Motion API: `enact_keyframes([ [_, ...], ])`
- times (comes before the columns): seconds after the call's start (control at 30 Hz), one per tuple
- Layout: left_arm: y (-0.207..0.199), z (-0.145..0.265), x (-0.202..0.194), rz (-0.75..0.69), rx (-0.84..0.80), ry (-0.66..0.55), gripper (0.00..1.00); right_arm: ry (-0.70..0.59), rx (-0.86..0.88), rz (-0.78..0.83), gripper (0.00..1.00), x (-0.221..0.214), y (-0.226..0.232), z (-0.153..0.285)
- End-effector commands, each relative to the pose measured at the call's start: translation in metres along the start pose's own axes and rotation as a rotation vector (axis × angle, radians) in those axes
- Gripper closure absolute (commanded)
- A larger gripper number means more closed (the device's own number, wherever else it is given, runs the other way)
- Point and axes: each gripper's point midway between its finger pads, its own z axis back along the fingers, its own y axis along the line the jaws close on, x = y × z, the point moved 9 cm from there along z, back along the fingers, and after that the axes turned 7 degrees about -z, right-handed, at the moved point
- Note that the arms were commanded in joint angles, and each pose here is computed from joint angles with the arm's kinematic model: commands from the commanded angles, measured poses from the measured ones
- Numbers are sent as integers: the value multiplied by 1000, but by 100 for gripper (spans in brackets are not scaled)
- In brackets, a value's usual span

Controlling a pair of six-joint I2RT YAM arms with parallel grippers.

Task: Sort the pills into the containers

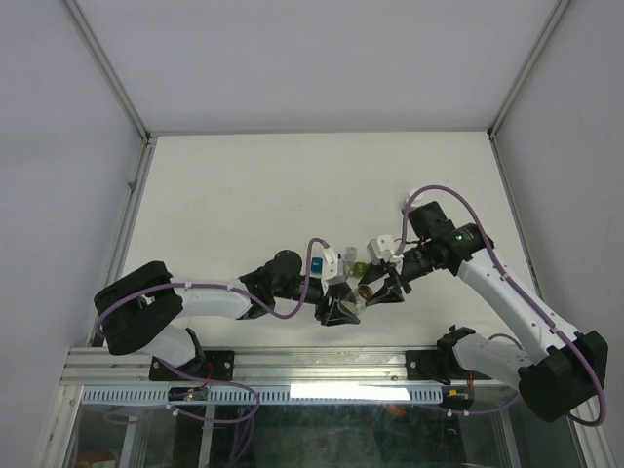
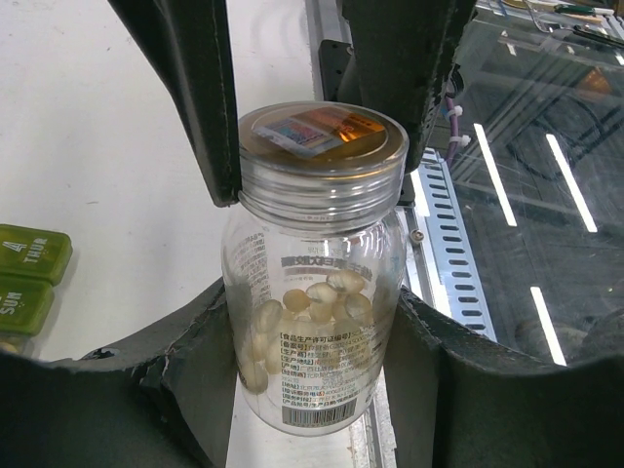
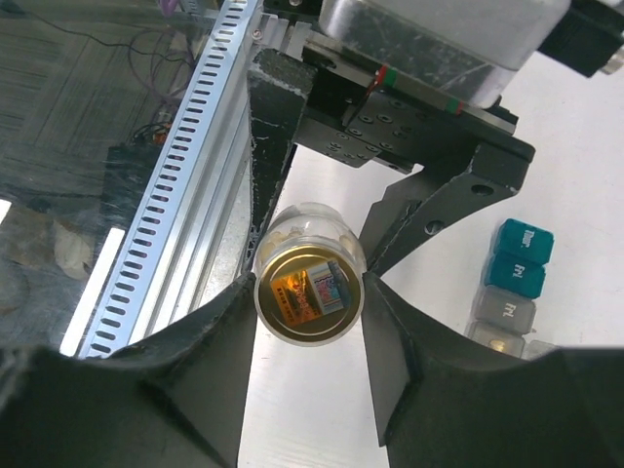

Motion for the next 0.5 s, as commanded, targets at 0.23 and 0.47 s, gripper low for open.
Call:
enact_keyframes([
  [0.23,-4,-5,37,-37,15,-177,100,37,-43,-95,71,4,3,2],
  [0.47,-3,-17,70,-23,366,-247,100,190,-297,-421,76,7,-10,15],
])
